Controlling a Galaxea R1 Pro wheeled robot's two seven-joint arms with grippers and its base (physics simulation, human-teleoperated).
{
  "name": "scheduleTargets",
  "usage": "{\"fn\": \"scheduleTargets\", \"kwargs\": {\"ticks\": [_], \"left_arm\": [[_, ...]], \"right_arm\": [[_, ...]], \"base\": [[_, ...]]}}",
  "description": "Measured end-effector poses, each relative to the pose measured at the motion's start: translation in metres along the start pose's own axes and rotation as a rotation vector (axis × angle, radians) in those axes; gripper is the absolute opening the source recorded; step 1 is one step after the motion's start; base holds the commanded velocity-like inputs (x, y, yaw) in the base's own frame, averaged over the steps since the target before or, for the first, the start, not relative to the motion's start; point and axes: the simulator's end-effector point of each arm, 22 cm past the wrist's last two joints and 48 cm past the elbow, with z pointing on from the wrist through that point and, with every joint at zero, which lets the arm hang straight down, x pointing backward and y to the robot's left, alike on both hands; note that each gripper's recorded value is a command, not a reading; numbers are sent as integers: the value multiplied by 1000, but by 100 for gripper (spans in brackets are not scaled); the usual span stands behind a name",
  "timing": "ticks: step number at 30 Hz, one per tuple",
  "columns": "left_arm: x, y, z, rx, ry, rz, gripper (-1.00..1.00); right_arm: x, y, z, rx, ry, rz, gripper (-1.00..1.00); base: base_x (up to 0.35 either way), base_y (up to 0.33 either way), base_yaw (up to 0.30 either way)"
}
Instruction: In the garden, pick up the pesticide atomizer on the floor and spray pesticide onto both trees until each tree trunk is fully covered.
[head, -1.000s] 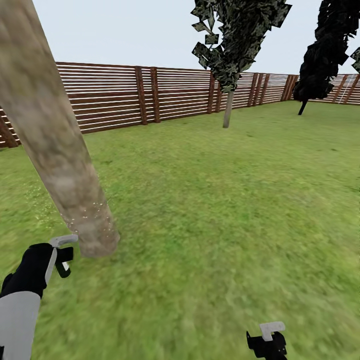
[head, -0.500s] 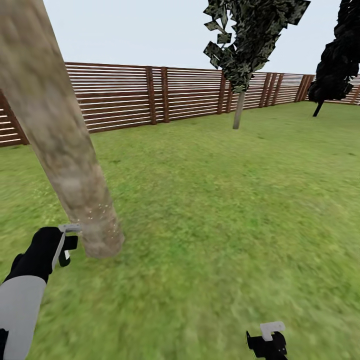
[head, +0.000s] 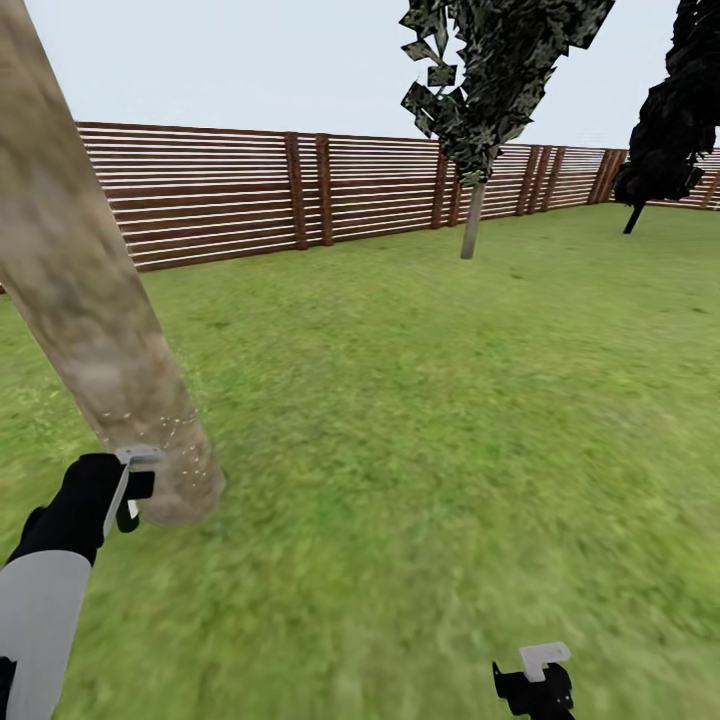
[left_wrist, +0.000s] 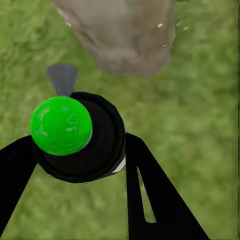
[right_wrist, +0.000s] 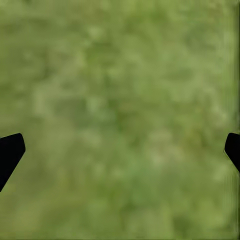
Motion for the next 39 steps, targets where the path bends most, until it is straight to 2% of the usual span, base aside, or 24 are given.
{"fn": "scheduleTargets", "kwargs": {"ticks": [10, 16, 23, 24, 29, 33, 39], "left_arm": [[5, 7, 2, -12, 7, 0, -100], [12, 6, 5, -10, 21, 1, -100], [68, 2, 20, -9, 94, 26, -100], [85, -3, 25, 0, 126, 30, -100], [105, -11, 31, 14, 163, 37, -100], [119, -8, 44, 13, 156, 43, -100], [120, -6, 45, 13, 150, 33, -100]], "right_arm": [[0, 1, 0, -2, 0, 1, 100], [0, 2, 0, -4, 1, 1, 100], [0, 1, 0, -2, 0, 2, 100], [0, 1, 0, -2, 0, 2, 100], [0, 1, 0, -2, 0, 2, 100], [0, 2, 0, -4, 1, 2, 100], [0, 2, 0, -3, 0, 2, 100]], "base": [[60, -259, 222], [253, -158, 275], [272, -79, 87], [39, -13, 1], [6, -2, 8], [13, 0, 196], [269, 0, 125]]}}
